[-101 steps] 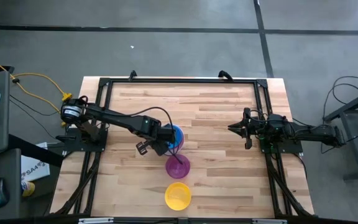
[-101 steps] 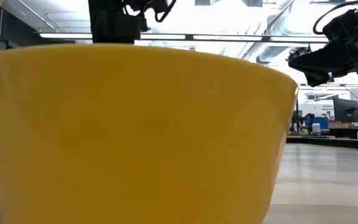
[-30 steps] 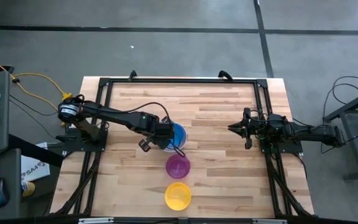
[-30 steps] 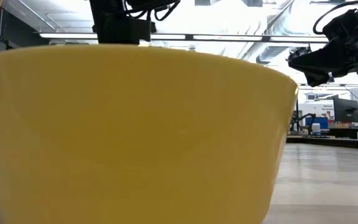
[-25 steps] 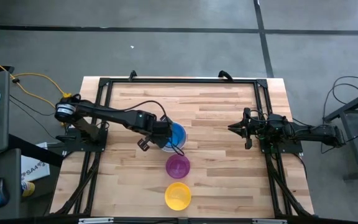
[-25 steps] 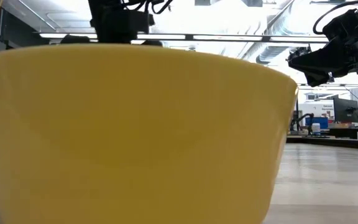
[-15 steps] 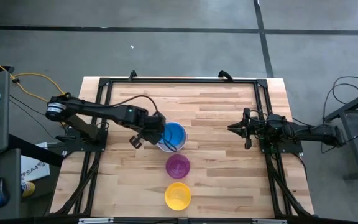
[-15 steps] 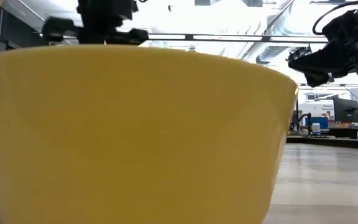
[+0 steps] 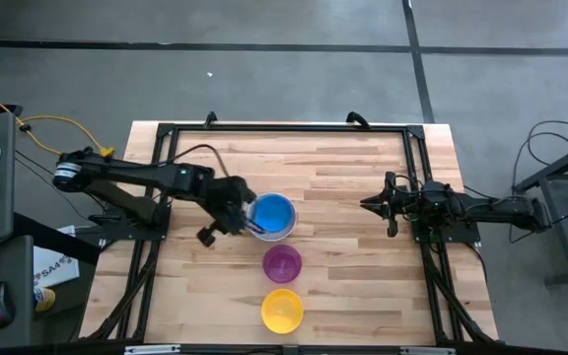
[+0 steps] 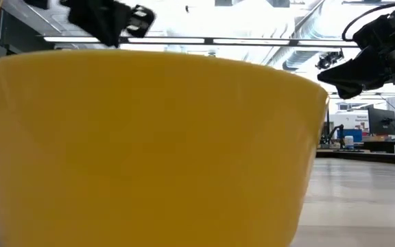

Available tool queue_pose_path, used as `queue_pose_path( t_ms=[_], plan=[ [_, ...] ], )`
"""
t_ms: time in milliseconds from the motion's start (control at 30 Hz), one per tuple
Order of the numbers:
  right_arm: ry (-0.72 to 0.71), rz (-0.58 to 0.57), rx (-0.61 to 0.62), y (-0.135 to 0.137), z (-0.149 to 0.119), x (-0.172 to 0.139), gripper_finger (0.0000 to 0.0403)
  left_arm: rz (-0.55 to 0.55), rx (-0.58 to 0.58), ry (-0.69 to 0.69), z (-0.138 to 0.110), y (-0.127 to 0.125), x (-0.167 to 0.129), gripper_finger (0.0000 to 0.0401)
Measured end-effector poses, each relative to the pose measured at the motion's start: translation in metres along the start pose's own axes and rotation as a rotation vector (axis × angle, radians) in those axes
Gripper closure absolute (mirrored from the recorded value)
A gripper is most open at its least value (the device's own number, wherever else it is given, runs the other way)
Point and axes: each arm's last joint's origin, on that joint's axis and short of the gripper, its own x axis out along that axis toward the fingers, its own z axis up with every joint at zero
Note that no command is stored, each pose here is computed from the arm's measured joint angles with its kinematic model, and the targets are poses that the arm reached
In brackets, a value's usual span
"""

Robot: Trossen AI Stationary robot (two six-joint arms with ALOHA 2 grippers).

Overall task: Nest bowls inside each other
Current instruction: Stack the purple bowl on the blue bowl

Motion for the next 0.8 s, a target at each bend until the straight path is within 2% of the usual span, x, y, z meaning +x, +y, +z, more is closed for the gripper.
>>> queue_pose_path(
  t_ms=[233, 300, 367, 633, 800],
  plan=[
    [0.016, -0.001, 0.001, 0.000, -0.001, 0.001, 0.0364, 0.125, 0.001, -0.183, -0.032, -0.022, 0.002, 0.0350],
    [0.026, 0.000, 0.001, 0.000, -0.002, 0.002, 0.0364, 0.130, -0.015, -0.201, -0.043, -0.029, 0.006, 0.0350],
    [0.031, -0.005, 0.001, 0.000, -0.003, 0.002, 0.0364, 0.177, 0.000, -0.284, -0.046, -0.031, 0.005, 0.0350],
    [0.061, -0.006, 0.002, 0.000, -0.005, 0.003, 0.0364, 0.212, -0.012, -0.433, -0.068, -0.045, 0.017, 0.0350],
    [0.071, -0.006, 0.002, -0.001, -0.006, 0.004, 0.0364, 0.220, -0.038, -0.465, -0.080, -0.052, 0.022, 0.0350]
  ],
)
